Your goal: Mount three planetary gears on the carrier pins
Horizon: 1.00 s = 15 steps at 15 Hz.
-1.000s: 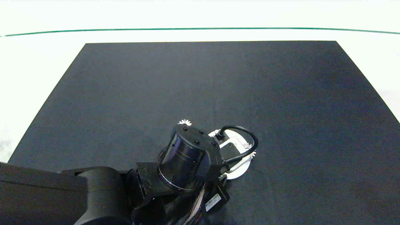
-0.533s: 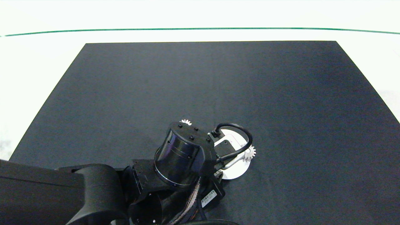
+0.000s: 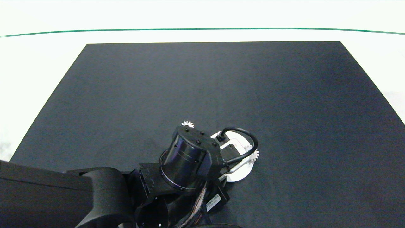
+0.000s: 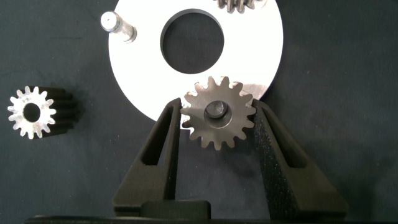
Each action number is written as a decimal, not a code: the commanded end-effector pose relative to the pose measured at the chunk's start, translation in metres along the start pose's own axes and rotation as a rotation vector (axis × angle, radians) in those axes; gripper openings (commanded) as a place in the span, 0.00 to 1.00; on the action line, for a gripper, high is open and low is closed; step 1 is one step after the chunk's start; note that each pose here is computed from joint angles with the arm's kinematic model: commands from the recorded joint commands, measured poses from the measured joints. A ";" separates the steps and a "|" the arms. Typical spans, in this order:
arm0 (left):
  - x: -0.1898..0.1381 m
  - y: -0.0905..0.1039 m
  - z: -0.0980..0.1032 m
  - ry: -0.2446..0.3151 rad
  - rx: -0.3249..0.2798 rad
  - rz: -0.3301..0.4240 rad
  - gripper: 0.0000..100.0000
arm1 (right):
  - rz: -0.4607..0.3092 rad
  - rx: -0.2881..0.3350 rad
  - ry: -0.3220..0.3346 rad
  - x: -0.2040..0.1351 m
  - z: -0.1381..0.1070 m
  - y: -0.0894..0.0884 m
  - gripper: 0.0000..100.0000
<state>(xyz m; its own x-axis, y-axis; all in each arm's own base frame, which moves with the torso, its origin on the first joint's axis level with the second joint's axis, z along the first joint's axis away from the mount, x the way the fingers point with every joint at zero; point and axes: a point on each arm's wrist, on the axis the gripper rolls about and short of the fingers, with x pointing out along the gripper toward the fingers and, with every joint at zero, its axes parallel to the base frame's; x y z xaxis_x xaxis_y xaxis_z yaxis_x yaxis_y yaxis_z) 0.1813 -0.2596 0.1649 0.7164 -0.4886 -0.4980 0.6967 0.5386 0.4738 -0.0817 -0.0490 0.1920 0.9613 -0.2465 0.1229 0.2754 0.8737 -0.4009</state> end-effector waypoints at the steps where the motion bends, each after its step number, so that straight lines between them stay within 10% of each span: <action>1: 0.001 0.000 0.000 0.000 0.003 0.003 0.07 | -0.001 -0.006 0.004 0.000 0.000 0.000 1.00; 2: 0.002 0.000 -0.001 0.005 0.003 0.003 0.07 | -0.002 -0.005 0.003 0.000 0.000 0.000 1.00; 3: 0.001 0.000 -0.001 0.005 0.005 0.003 1.00 | -0.002 -0.005 0.003 0.000 0.000 0.000 1.00; 15: -0.037 0.022 0.011 -0.047 0.001 0.033 1.00 | 0.001 -0.006 0.005 0.001 0.000 0.000 1.00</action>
<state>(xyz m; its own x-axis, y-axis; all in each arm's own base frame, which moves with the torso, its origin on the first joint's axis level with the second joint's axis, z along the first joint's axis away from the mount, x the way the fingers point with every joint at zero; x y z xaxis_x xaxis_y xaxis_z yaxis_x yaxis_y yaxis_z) 0.1756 -0.2489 0.1774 0.7174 -0.4853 -0.4998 0.6960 0.5297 0.4848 -0.0814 -0.0490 0.1916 0.9619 -0.2450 0.1214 0.2733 0.8738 -0.4021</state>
